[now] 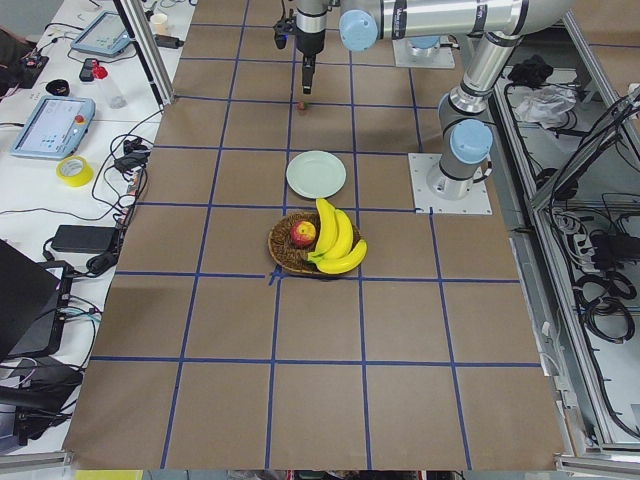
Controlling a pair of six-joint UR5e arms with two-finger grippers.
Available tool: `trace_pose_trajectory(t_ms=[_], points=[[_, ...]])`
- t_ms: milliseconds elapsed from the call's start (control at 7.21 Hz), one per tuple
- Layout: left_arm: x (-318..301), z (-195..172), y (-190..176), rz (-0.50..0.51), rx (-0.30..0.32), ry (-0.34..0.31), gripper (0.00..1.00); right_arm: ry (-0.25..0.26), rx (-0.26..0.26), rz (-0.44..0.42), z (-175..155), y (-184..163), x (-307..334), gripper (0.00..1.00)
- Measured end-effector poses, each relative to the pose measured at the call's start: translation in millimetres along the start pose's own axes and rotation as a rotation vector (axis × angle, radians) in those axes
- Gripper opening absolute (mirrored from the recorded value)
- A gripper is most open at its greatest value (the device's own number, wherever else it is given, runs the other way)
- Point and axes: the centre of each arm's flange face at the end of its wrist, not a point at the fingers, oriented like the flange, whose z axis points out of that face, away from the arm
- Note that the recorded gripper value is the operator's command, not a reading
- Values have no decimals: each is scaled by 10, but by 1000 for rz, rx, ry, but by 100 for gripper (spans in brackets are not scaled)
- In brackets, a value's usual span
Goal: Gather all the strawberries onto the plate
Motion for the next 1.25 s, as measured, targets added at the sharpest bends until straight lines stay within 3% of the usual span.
trace_pose_trajectory(t_ms=[277,971,1109,1248], points=[[5,48,23,1,-9,0,100,-9,8,51,143,-10,-20,92],[7,49,34,14,-8,0,100,-11,0,79,342,-5,-56,78],[6,49,35,21,-8,0,100,-19,-10,79,363,9,-63,70],[6,47,38,28,-8,0,100,-25,-14,79,369,13,-69,54]])
